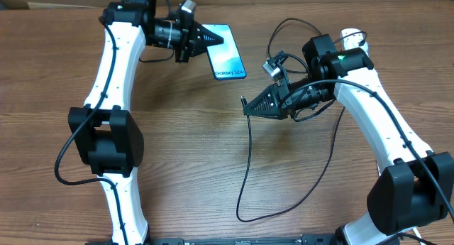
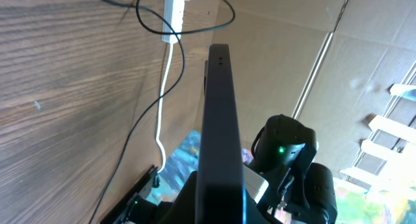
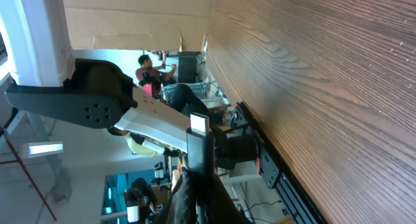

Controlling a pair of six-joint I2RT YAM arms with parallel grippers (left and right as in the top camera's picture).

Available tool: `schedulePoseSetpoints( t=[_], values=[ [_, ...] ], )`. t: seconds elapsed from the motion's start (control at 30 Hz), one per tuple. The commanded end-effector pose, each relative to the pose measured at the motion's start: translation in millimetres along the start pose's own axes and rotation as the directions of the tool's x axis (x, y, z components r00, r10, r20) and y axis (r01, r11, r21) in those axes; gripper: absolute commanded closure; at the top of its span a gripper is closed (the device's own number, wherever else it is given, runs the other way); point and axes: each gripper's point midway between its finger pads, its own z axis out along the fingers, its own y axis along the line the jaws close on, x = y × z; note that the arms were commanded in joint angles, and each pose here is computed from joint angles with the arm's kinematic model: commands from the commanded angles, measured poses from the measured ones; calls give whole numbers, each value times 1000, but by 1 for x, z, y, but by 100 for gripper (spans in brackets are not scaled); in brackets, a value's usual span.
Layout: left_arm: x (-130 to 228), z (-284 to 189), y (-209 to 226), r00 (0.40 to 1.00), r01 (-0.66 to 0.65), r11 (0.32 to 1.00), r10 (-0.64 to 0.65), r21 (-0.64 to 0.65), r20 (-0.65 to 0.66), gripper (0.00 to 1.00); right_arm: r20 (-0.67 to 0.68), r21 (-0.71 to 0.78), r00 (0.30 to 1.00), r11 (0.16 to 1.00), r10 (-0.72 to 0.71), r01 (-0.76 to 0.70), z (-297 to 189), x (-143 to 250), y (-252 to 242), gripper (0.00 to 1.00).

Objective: Plug charger to phone and switch on socket
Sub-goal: 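Carry the USB-C plug with the right gripper toward the phone's bottom edge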

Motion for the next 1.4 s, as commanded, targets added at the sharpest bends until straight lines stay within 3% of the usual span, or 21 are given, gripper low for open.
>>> schedulePoseSetpoints(
  t=[0.0,0.37,1.37],
  values=[
    [9,-3,-19,1000,-19,999,19,27,-6,96,11,-34,998,998,-58,58,-2,2,17,96],
    [17,11,-22,999,-22,1000,23,22,-39,96,25,-32,995,994,-100,101,-2,-4,17,96],
    [24,15,-10,998,-36,999,34,-31,-46,96,37,26,999,999,-38,37,-2,-10,7,96]
  ],
)
